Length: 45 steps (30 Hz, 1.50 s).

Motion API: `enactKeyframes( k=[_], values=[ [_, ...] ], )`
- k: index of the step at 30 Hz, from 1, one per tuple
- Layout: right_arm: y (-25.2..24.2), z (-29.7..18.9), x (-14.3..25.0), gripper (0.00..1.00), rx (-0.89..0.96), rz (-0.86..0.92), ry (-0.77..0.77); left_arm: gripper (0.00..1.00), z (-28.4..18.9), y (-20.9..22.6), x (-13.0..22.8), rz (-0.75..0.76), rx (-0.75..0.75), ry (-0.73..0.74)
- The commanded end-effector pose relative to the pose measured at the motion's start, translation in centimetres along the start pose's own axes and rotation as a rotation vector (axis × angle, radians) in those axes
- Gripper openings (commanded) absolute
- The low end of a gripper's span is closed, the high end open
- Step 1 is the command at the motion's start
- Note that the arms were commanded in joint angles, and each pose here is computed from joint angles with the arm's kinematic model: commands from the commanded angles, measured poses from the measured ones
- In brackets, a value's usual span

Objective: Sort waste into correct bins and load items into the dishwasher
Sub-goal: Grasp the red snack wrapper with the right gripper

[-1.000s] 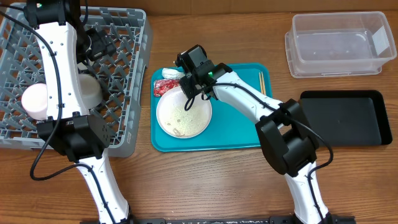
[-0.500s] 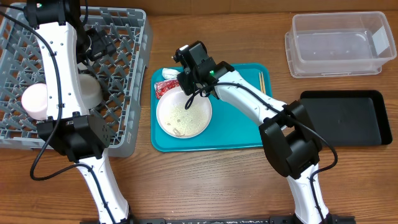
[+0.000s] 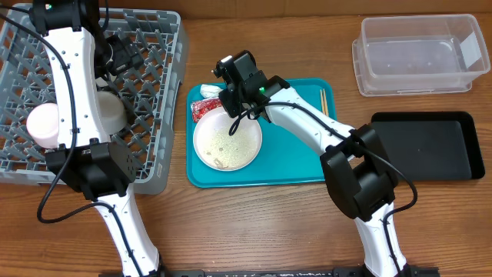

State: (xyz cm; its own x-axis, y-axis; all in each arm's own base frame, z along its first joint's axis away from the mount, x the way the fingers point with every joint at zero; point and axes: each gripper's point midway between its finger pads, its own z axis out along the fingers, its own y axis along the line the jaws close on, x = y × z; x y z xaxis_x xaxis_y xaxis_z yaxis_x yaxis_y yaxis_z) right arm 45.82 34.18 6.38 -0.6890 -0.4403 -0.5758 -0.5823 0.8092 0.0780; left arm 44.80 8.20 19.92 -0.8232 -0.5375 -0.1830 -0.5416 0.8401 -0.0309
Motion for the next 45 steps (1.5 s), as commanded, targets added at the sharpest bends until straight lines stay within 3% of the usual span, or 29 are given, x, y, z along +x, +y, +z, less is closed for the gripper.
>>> enactKeyframes(
  k=[1,35,39,43,45],
  values=[
    [-0.7,0.8,0.2,0.38,0.005,0.002,0.005,1.00,-0.9,-0.3,0.0,0.027,0.012,-0.022],
    [-1.2,2.3,1.2,0.33,0.009,0.008,0.027,1.00,-0.9,-0.4,0.0,0.029,0.012,-0.022],
    [-1.2,2.3,1.1,0.24,0.009,0.008,0.024,1.00,-0.9,-0.4,0.0,0.029,0.012,-0.022],
    [-1.2,2.3,1.1,0.04,0.010,0.009,0.024,1.00,-0.9,-0.4,0.0,0.029,0.012,-0.022],
    [-1.3,2.3,1.1,0.04,0.019,0.010,0.025,1.00,-0.9,-0.3,0.0,0.027,0.012,-0.022]
  ],
)
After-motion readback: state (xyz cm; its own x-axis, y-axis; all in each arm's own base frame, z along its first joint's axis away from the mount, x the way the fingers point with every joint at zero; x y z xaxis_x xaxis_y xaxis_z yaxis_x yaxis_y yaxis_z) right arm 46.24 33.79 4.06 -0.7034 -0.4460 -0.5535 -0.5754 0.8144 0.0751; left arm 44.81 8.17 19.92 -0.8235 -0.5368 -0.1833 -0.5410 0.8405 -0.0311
